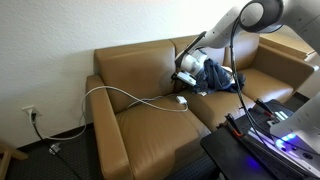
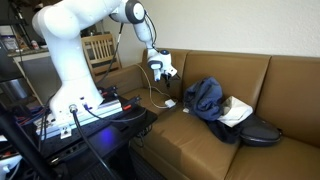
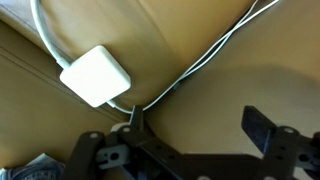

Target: Shift the white cloth on the seat to the right, overlapping it with the black one, and then also incorporate the denim and jacket, overlapping them too

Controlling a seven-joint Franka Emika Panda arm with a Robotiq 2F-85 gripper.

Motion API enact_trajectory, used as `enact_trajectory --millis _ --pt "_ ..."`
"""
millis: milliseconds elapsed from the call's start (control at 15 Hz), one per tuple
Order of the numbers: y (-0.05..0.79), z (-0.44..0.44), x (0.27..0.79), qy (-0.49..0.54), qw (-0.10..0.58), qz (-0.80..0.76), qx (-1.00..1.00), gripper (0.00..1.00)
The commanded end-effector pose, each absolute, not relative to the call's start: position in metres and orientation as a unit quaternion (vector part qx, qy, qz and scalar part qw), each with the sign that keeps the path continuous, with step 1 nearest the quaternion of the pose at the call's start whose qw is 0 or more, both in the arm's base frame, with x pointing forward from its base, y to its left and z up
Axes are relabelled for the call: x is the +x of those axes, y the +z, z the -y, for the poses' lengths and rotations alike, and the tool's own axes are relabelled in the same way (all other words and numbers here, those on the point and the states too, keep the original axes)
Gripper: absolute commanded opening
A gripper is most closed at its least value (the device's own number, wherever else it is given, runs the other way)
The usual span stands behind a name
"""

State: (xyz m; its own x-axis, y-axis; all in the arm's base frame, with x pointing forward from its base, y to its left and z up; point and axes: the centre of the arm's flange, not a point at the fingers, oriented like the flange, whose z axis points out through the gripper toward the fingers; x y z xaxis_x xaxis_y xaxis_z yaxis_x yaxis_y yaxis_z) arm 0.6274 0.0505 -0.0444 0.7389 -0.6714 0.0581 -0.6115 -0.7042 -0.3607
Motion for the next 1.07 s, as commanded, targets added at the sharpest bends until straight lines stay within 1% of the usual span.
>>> enact_trajectory --millis 0,200,400,867,1000 --pt "-0.055 -0.037 0.648 -0.149 0.078 -0.328 -0.93 1.0" --pt "-0.058 -0.013 0.649 -0.191 0.006 -0.305 -0.933 1.0" --pt "-0.07 0.023 0.651 -0.21 -0.074 -0.299 -0.928 1.0" --pt "-0.118 0.118 0.627 -0.218 -0.26 -0.329 -0.881 1.0" --pt "-0.126 0.142 0.619 -0.222 -0.291 -0.339 -0.866 1.0"
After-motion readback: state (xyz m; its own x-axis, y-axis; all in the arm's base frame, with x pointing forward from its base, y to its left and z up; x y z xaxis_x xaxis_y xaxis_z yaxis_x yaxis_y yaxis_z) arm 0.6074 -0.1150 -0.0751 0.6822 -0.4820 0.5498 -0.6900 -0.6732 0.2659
